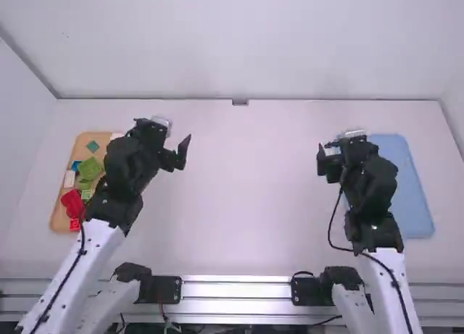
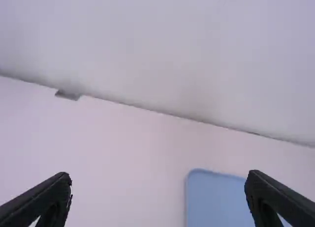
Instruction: Assemble lego blocks to make yellow taxi
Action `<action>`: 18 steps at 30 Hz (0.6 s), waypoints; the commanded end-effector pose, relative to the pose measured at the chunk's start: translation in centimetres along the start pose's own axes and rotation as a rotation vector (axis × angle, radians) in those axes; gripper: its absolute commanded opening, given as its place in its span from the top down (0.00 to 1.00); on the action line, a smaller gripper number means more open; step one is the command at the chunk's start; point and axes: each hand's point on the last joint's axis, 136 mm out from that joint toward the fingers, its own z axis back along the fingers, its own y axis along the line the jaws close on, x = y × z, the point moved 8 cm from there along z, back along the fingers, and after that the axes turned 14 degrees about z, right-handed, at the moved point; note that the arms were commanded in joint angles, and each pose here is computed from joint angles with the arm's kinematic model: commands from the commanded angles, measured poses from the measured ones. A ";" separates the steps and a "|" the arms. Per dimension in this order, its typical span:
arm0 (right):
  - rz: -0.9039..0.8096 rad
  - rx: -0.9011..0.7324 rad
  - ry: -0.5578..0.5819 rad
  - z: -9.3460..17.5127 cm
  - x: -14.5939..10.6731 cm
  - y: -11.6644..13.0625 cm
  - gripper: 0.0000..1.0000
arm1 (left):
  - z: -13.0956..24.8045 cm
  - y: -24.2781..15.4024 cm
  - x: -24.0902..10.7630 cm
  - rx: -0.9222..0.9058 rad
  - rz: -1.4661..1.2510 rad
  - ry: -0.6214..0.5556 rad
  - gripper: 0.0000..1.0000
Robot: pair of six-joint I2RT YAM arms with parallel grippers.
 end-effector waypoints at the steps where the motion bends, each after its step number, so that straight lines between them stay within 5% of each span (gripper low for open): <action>1: -0.052 -0.032 0.014 0.2 -1.1 0.2 0.10 | 0.5 1.7 -1.2 0.095 0.064 0.006 0.09; 18: -0.234 -0.040 -0.007 2.7 -7.9 3.9 0.42 | 4.4 4.4 -8.2 0.223 0.156 -0.022 0.40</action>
